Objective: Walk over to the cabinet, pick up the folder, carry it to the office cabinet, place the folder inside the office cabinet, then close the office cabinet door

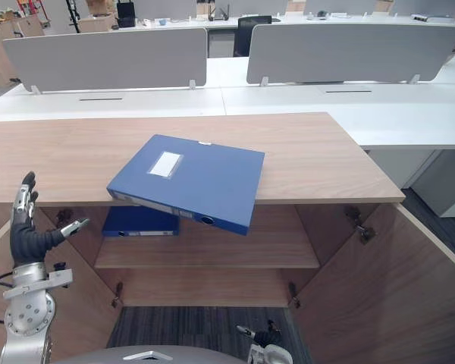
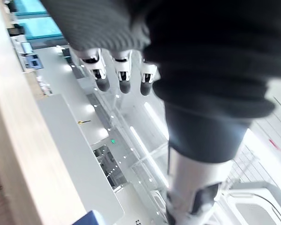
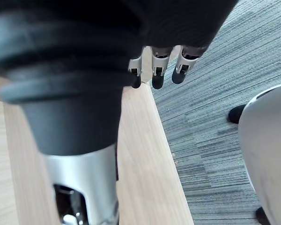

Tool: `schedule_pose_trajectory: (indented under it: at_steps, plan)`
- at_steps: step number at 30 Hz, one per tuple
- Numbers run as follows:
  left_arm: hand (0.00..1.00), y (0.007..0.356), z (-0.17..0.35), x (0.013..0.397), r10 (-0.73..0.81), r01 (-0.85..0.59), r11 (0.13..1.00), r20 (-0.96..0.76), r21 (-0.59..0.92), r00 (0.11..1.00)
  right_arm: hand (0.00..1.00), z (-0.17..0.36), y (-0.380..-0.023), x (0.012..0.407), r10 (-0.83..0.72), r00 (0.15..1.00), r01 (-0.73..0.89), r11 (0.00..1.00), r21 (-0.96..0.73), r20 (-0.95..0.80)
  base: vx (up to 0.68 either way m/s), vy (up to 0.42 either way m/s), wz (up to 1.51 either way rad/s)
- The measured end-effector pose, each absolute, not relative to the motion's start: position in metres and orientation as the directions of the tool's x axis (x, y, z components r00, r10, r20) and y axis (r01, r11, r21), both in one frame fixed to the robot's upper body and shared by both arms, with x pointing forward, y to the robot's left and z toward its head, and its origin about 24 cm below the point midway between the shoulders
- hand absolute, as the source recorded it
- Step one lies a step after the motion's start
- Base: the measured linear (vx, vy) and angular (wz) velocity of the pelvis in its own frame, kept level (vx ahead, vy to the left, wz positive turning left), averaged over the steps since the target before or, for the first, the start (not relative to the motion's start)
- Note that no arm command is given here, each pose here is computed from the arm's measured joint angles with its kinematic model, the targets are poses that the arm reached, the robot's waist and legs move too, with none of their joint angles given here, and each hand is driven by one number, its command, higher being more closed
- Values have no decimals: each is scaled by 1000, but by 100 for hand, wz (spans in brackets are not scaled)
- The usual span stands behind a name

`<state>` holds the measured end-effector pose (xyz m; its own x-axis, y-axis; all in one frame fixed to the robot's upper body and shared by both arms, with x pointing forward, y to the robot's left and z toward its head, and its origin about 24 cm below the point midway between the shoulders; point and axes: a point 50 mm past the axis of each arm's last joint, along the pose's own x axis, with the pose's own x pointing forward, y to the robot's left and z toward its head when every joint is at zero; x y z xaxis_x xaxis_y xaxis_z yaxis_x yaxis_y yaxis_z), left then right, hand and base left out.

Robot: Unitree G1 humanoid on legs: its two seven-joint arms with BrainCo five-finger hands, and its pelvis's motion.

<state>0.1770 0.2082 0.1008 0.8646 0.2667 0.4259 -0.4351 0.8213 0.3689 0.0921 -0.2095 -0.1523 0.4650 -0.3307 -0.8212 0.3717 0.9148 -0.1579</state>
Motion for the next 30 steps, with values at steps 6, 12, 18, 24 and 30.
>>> schedule_pose_trajectory:
  at_steps: [6, 12, 18, 24, 30]
  plan:
    - [0, 177, 115, 195, 34, -323, 805, 504, 498, 863, 0, -150, -220, 98, -342, 475, 324, 925, -201, -811, -5, 16, -19]
    - [0, 148, 119, 212, -207, -203, 745, 509, 636, 836, 0, -148, -230, 101, -357, 480, 303, 925, -230, -802, 31, -10, -12]
    - [0, 140, 105, 223, -304, -146, 665, 445, 732, 842, 0, -149, -232, 98, -357, 471, 296, 925, -237, -807, -20, -15, -5]
    - [0, 127, 101, 224, -400, -114, 591, 413, 798, 818, 0, -151, -232, 94, -358, 448, 315, 921, -230, -819, -17, -12, -9]
    - [0, 116, 102, 225, -462, -86, 565, 401, 821, 791, 0, -151, -232, 93, -358, 444, 320, 920, -227, -821, -11, -15, -3]
